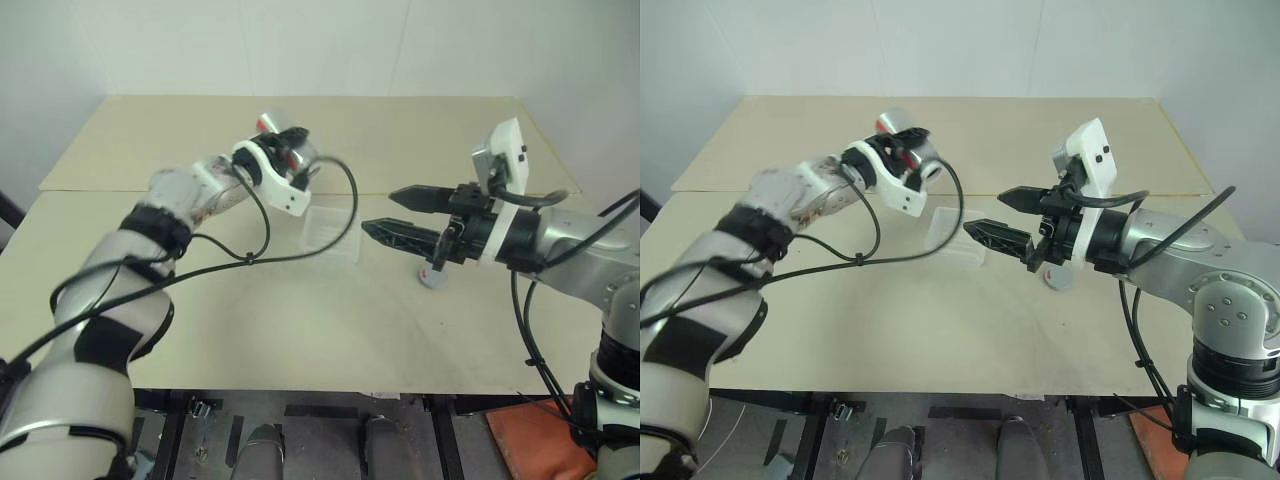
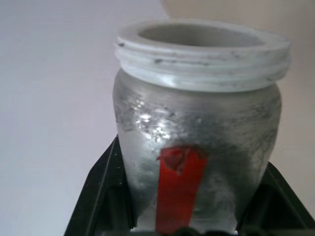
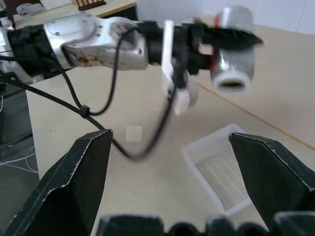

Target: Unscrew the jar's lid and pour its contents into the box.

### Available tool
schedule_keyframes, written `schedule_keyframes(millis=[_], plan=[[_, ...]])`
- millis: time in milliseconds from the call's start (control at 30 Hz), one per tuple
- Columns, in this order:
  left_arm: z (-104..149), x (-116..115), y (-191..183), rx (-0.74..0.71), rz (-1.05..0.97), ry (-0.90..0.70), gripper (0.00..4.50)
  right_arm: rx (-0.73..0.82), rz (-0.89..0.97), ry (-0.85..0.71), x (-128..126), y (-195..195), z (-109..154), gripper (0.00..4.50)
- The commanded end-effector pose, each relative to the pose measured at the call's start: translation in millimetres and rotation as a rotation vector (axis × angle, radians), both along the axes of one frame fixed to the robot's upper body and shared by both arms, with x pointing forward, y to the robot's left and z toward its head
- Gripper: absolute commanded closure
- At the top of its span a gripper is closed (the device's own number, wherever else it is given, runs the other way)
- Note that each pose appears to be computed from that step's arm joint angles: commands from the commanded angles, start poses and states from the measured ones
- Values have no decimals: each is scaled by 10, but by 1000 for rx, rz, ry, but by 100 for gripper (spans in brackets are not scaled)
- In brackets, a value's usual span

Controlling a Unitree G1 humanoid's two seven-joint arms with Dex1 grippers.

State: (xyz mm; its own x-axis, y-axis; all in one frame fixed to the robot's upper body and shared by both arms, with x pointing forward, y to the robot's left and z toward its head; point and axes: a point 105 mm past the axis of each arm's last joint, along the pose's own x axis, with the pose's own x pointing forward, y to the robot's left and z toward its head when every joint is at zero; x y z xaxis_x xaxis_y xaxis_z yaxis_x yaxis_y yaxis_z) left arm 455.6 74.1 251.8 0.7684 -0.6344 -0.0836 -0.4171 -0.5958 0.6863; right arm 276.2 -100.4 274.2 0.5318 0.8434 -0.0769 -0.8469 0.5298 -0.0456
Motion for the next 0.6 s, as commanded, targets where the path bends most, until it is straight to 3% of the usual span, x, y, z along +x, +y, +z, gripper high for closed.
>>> schedule_keyframes(millis=[33,167,600], plan=[[122,-17,-262,217,-94,-157,255,26,11,-55,-32,33,101,7],[-148,-7,-452,345,-130,-166,255,67,-8,-74,-41,36,157,7],[-106,6,-416,271,-114,-124,255,105,-52,-73,-77,-17,140,7]])
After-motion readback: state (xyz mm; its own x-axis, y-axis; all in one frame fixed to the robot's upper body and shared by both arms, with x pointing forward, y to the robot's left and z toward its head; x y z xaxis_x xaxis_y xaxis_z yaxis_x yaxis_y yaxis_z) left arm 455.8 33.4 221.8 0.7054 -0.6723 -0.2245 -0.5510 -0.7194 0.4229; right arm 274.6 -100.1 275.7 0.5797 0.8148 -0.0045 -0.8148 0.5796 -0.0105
